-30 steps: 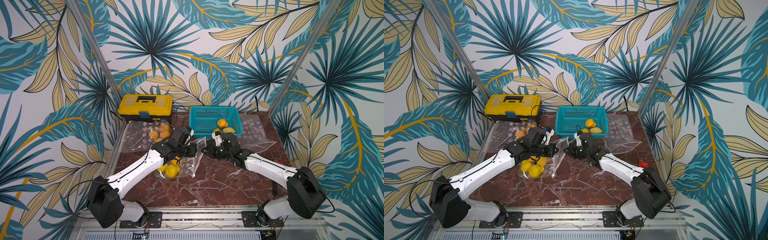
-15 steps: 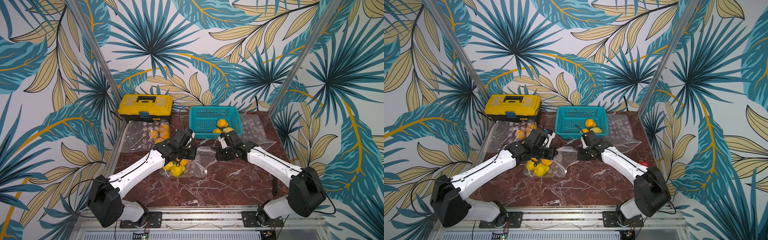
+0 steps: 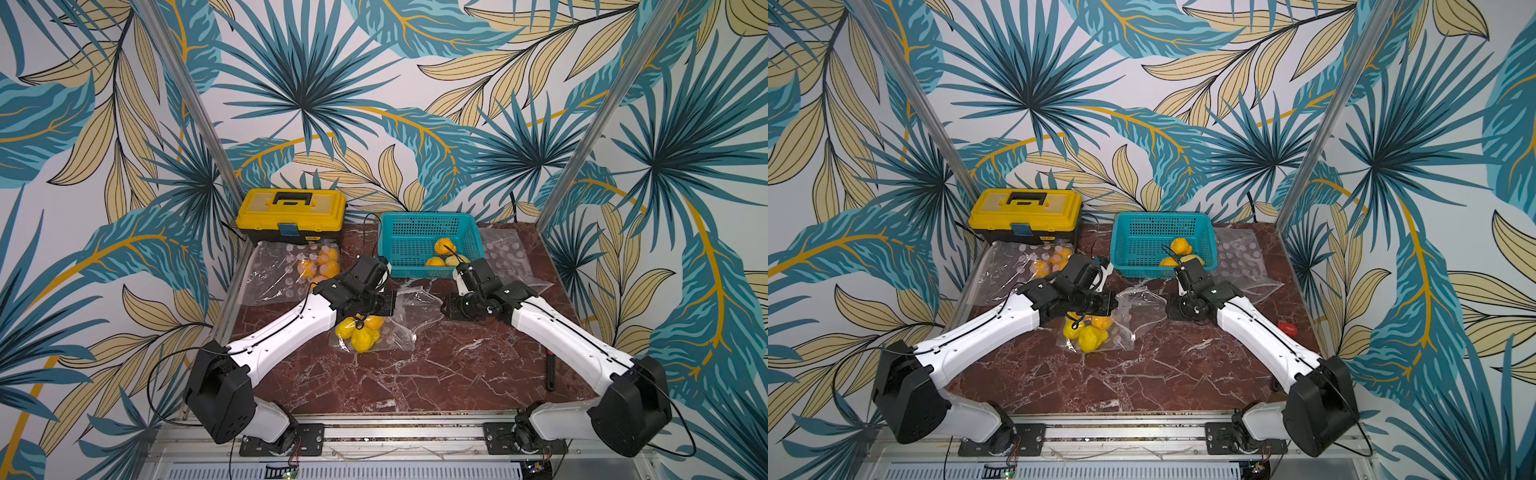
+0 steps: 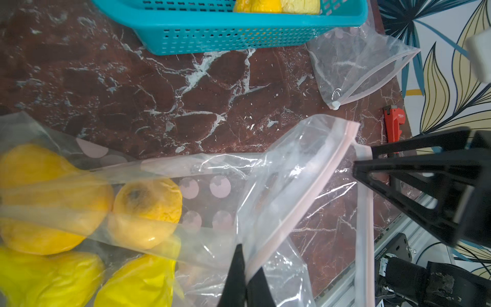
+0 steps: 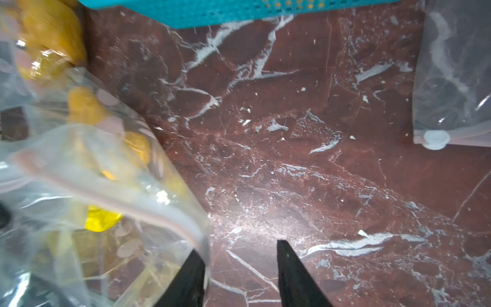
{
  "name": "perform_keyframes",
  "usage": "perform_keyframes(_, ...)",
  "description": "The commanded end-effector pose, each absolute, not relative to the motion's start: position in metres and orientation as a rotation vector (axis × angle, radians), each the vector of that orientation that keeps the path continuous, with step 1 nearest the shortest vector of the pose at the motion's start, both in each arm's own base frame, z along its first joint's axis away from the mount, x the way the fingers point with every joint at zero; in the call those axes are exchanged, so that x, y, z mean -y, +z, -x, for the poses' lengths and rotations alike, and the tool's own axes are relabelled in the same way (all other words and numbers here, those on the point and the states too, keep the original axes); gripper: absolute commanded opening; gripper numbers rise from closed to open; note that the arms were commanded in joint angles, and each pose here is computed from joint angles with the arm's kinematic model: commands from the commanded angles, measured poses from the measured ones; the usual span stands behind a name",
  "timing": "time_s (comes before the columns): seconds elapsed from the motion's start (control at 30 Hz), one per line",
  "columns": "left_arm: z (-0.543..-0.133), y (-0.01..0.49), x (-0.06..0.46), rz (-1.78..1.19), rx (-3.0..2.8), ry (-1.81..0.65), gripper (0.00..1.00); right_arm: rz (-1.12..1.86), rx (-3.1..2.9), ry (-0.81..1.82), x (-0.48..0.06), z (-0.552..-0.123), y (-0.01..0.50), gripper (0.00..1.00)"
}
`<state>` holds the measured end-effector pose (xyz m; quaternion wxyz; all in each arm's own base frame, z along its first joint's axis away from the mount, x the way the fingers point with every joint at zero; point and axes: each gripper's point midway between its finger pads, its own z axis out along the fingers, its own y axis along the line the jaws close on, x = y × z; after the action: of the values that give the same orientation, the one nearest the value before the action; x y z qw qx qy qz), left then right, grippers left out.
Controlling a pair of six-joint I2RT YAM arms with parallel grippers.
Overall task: Open the zip-top bag and take out the pear
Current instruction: Open the zipper of the food storage bag at the center of the board.
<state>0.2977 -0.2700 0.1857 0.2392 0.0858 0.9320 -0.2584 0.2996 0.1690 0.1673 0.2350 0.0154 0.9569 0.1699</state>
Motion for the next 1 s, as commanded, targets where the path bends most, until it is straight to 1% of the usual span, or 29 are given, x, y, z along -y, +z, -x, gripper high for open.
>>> perform_keyframes(0.0,-0.301,0.199,0.275,-0.231,-2.519,-0.720,0.00,-0.140,-2.586,0.628,-0.182,-0.292,0.193,0.45)
perform_keyframes(0.03,-0.301,0.202,0.277,-0.231,-2.513,-0.724,0.00,-0.168,-2.574,0.668,-0.185,-0.291,0.199,0.45)
perform_keyframes(0.2,-0.299,0.209,0.287,-0.249,-2.497,-0.741,0.00,-0.237,-2.471,0.954,-0.222,-0.293,0.231,0.38)
perform_keyframes(0.3,-0.297,0.212,0.292,-0.256,-2.492,-0.751,0.00,-0.284,-2.446,1.036,-0.243,-0.299,0.231,0.36)
perform_keyframes(0.4,-0.295,0.216,0.298,-0.266,-2.482,-0.756,0.00,-0.374,-2.458,1.082,-0.260,-0.307,0.216,0.35)
perform_keyframes(0.57,-0.290,0.226,0.302,-0.258,-2.456,-0.757,0.00,-0.496,-2.423,1.097,-0.275,-0.324,0.180,0.30)
perform_keyframes(0.73,-0.286,0.233,0.310,-0.272,-2.442,-0.775,0.00,-0.508,-2.385,1.190,-0.293,-0.334,0.157,0.28)
perform_keyframes(0.97,-0.279,0.246,0.328,-0.323,-2.413,-0.821,0.00,-0.474,-2.393,1.282,-0.312,-0.338,0.132,0.29)
